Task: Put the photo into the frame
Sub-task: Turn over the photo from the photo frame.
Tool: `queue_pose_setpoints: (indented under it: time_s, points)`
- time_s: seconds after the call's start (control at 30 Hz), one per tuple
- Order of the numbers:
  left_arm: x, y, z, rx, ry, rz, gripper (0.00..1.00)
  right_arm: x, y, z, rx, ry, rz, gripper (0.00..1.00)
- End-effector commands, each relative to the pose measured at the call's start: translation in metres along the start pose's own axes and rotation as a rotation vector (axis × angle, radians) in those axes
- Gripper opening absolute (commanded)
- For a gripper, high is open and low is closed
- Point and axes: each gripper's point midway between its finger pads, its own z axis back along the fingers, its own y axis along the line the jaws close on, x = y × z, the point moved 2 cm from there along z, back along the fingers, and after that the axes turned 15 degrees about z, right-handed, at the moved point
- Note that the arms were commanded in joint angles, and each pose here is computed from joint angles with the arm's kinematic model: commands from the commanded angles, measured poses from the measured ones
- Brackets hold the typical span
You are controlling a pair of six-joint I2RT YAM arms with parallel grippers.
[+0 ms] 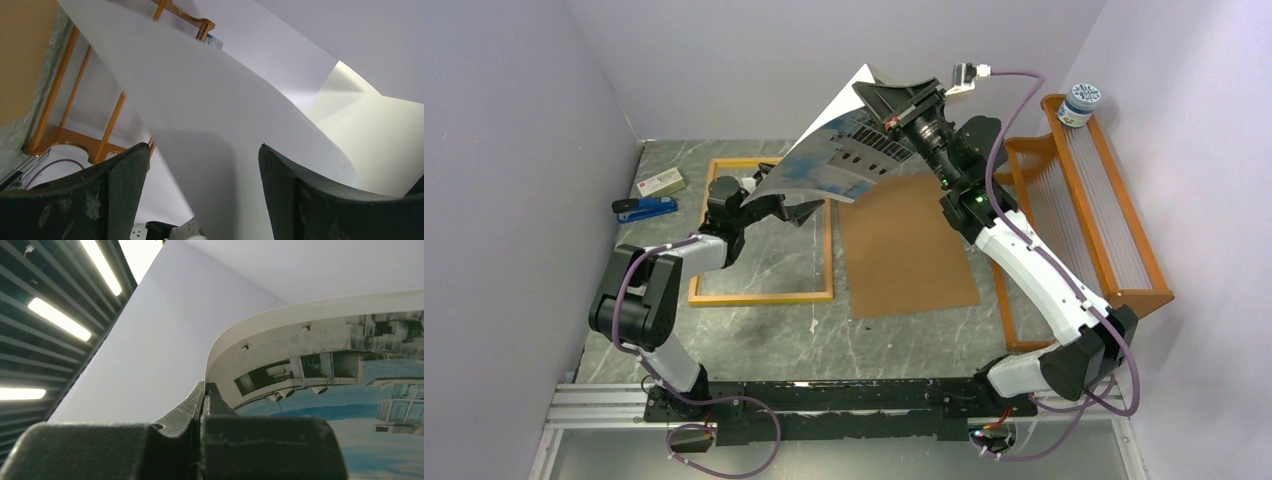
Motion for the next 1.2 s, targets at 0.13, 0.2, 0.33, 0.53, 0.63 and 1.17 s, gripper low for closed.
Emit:
queue_pose_setpoints:
  time_s: [0.13,0.2,0.33,0.53,0.63,1.17]
  points:
    - [-0.015,-0.022,0.003,-0.055,0.06,0.331,0.78,0.005,0.024,0.004,0.12,-0.006,-0.049,0.0]
    - [-0.013,-0.025,0.004,-0.088,0.061,0.341,0.68,0.005,0.027,0.01,0.126,-0.002,-0.056,0.0]
    - [-0.012,-0.032,0.005,-0.136,0.063,0.336,0.47,0.008,0.028,0.018,0.115,-0.006,-0.067,0.0]
    - [-0.014,-0.042,0.004,-0.185,0.083,0.322,0.19,0.003,0.026,0.024,0.116,0.035,-0.074,0.0]
    - [-0.013,-0.044,0.005,-0.208,0.085,0.312,0.06,-0.002,0.02,0.031,0.094,0.061,-0.08,0.06]
    - [-0.051,-0.08,-0.002,-0.138,0.069,-0.009,0.03,0.022,-0.08,0.122,-0.496,0.049,0.178,0.99]
